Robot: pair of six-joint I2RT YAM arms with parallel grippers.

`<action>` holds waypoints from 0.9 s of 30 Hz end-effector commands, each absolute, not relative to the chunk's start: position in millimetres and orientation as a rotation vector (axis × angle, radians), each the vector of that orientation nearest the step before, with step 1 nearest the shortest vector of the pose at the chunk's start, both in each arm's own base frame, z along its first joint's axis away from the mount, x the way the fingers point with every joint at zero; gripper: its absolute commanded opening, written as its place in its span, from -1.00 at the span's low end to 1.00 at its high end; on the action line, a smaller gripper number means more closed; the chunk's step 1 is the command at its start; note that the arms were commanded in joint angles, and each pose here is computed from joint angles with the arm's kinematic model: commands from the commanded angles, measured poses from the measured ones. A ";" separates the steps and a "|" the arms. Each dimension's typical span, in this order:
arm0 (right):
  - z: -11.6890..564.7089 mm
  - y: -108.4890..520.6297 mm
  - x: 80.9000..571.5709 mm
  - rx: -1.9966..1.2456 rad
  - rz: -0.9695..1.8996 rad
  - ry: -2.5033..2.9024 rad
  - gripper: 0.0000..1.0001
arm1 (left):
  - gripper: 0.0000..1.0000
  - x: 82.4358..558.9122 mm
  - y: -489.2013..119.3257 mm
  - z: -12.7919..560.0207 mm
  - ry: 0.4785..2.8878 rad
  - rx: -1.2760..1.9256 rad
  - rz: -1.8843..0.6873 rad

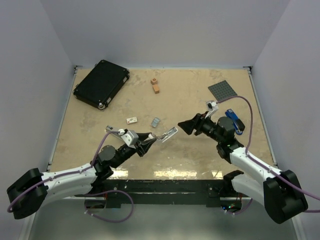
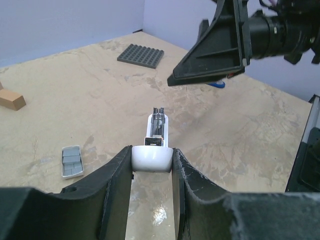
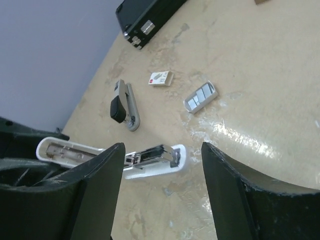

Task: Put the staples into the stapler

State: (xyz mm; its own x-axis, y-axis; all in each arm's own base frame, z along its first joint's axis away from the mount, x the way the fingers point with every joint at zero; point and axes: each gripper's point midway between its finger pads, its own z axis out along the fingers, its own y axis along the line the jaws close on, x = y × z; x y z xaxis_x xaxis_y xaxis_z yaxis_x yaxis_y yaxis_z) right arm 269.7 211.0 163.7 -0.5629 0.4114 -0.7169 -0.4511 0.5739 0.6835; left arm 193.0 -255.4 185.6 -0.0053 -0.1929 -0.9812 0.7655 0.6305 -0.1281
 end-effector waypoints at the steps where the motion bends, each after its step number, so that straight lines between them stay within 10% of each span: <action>1: 201.3 230.7 253.9 -0.500 1.056 1.683 0.36 | -1.00 189.7 -268.3 216.8 1.295 0.623 -0.821; 27: 205.7 301.3 162.3 -1.296 0.966 1.386 0.33 | -1.00 147.3 -273.9 251.6 1.275 0.885 -0.939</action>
State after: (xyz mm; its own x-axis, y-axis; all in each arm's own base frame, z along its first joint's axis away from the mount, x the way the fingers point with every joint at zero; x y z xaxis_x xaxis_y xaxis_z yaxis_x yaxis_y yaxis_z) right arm 164.6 298.5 186.8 -0.0666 -0.2207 -0.9731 -0.9881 0.1501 0.0336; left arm 153.5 -272.3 204.8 -0.0171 -0.0054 -0.9998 0.9124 0.4090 -0.0178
